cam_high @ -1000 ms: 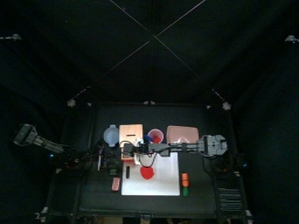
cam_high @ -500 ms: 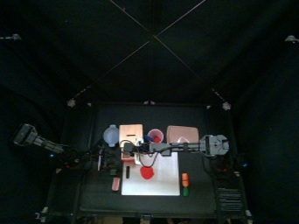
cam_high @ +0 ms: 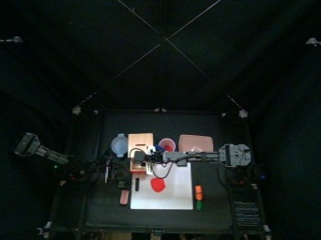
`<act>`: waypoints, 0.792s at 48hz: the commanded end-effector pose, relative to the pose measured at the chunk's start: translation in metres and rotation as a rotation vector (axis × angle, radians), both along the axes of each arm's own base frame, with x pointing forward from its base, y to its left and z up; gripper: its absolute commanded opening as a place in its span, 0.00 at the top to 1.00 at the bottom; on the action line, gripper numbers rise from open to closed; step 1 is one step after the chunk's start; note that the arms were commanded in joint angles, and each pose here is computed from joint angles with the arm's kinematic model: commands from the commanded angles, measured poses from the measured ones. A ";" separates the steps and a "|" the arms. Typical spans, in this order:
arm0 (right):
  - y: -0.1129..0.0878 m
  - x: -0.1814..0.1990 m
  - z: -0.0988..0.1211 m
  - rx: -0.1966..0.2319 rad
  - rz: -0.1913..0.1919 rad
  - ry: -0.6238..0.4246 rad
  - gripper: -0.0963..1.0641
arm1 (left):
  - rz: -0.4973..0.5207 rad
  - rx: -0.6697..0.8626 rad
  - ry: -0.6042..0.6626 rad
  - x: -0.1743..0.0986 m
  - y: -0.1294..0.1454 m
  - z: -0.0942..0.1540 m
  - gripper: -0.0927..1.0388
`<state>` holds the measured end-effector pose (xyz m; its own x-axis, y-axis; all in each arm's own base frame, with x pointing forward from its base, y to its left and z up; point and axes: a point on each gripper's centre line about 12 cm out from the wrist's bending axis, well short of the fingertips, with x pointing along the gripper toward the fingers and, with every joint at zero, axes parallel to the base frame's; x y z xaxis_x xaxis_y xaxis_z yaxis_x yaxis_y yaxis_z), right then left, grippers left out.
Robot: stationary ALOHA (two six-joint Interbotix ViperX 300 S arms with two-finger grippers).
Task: Get the cutter from the drawer then cut the dough then place the extra dough in the bowl
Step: Place the cutter on the board
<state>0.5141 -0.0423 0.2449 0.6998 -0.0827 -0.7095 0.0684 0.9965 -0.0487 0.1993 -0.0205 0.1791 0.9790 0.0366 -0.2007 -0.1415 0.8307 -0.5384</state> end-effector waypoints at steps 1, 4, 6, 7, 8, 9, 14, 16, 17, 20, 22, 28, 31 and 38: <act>-0.002 -0.010 0.053 -0.029 0.000 -0.099 0.43 | 0.003 0.002 -0.015 0.002 0.000 0.004 0.20; -0.003 -0.016 0.062 -0.039 -0.001 -0.103 0.43 | 0.003 0.002 -0.015 0.002 0.000 0.004 0.20; -0.002 -0.019 0.068 -0.038 0.000 -0.106 0.43 | 0.002 0.003 -0.013 0.002 0.000 0.004 0.20; -0.001 -0.021 0.070 -0.036 0.001 -0.108 0.43 | 0.003 0.002 -0.015 0.002 0.000 0.004 0.20; 0.001 -0.023 0.073 -0.035 0.002 -0.108 0.43 | 0.003 0.002 -0.015 0.002 0.000 0.004 0.20; 0.001 -0.025 0.075 -0.035 0.002 -0.110 0.43 | 0.003 0.002 -0.015 0.002 0.000 0.004 0.20; 0.008 -0.040 0.086 -0.033 0.012 -0.104 0.43 | 0.003 0.004 -0.013 0.002 0.000 0.004 0.20; 0.016 -0.046 0.089 -0.031 0.027 -0.103 0.43 | 0.003 0.006 -0.013 0.002 0.000 0.004 0.20; 0.019 -0.049 0.089 -0.029 0.032 -0.099 0.43 | 0.005 0.006 -0.013 0.002 0.001 0.004 0.20; 0.027 -0.059 0.091 -0.021 0.044 -0.093 0.43 | 0.011 0.007 -0.015 0.002 0.002 0.004 0.20; 0.033 -0.068 0.093 -0.006 0.046 -0.095 0.43 | 0.012 0.007 -0.015 0.002 0.002 0.004 0.20; 0.047 -0.094 0.092 0.035 0.041 -0.089 0.43 | 0.014 0.005 -0.016 0.003 0.003 0.004 0.20; 0.057 -0.109 0.086 0.059 0.043 -0.075 0.43 | 0.014 0.005 -0.016 0.003 0.003 0.004 0.20; 0.074 -0.136 0.065 0.126 0.028 -0.039 0.43 | 0.020 0.005 -0.019 0.003 0.004 0.005 0.20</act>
